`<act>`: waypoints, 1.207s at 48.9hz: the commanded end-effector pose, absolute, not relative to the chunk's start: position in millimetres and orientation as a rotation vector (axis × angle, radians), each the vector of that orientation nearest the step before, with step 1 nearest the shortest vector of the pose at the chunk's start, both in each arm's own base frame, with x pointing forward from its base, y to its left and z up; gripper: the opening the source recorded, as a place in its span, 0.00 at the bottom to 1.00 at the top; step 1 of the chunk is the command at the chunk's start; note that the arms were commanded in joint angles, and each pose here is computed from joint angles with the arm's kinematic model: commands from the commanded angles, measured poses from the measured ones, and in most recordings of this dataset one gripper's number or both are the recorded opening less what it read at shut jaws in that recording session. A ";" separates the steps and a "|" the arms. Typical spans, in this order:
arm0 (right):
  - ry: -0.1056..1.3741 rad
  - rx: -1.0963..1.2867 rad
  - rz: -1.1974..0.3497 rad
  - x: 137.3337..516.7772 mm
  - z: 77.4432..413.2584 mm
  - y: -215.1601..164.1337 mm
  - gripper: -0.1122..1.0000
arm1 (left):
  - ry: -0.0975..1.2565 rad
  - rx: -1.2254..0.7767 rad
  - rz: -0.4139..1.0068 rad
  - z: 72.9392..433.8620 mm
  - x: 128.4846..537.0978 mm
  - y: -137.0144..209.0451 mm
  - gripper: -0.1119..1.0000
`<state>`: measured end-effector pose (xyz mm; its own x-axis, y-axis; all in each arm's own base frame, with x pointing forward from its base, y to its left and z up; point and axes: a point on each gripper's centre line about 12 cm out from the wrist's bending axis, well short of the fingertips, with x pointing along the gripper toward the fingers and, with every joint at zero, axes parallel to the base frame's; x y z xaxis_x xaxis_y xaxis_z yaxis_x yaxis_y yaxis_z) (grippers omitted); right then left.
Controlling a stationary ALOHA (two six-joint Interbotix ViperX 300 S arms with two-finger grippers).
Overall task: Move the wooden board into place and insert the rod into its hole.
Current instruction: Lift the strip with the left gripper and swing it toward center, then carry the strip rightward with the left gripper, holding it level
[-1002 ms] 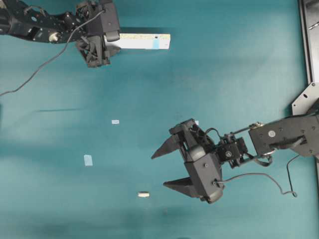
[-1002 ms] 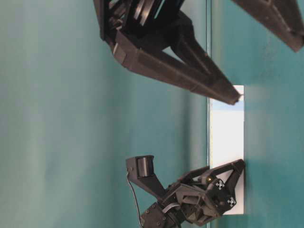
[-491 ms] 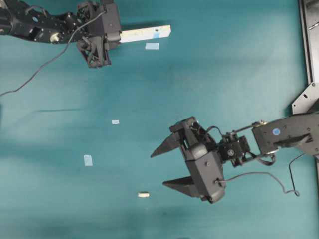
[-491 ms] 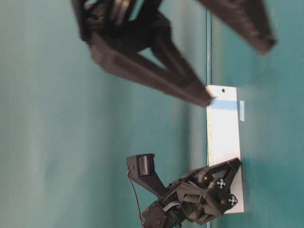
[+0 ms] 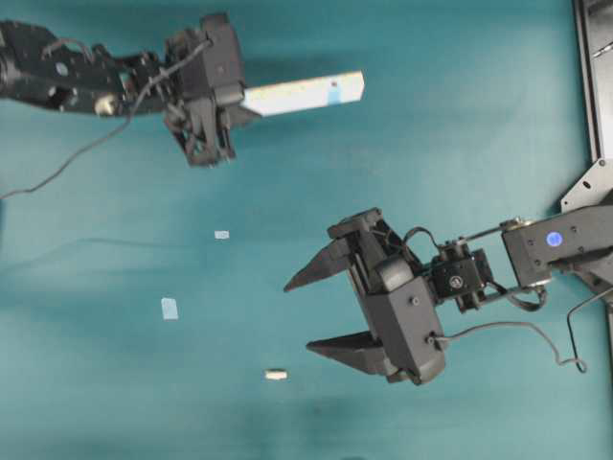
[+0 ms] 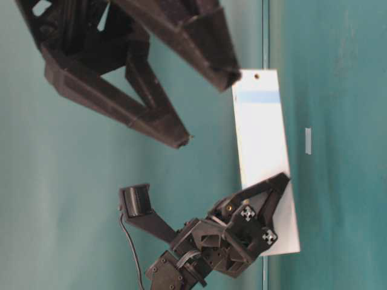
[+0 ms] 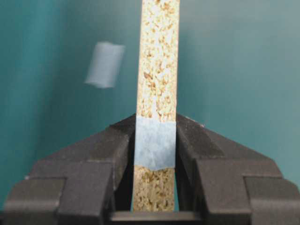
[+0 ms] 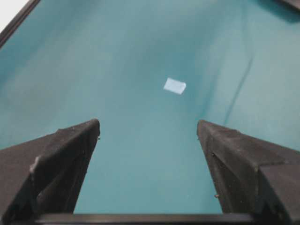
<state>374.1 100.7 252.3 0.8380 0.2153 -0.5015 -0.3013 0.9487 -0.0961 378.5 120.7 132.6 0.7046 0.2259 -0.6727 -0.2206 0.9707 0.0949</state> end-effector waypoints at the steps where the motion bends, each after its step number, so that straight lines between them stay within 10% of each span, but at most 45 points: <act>1: 0.452 -0.165 0.271 376.1 273.7 100.6 0.98 | 0.673 -0.009 0.225 156.2 392.5 104.3 0.29; 59: 0.354 -0.160 0.269 370.0 311.8 98.9 0.98 | 0.609 -0.007 0.014 128.3 519.0 5.8 0.29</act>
<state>370.9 99.1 292.4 0.8837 0.2257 -0.4100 -0.2912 0.9510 -0.1041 508.0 7.2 106.3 0.7835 0.0123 -0.6213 -0.0073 0.9999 0.0105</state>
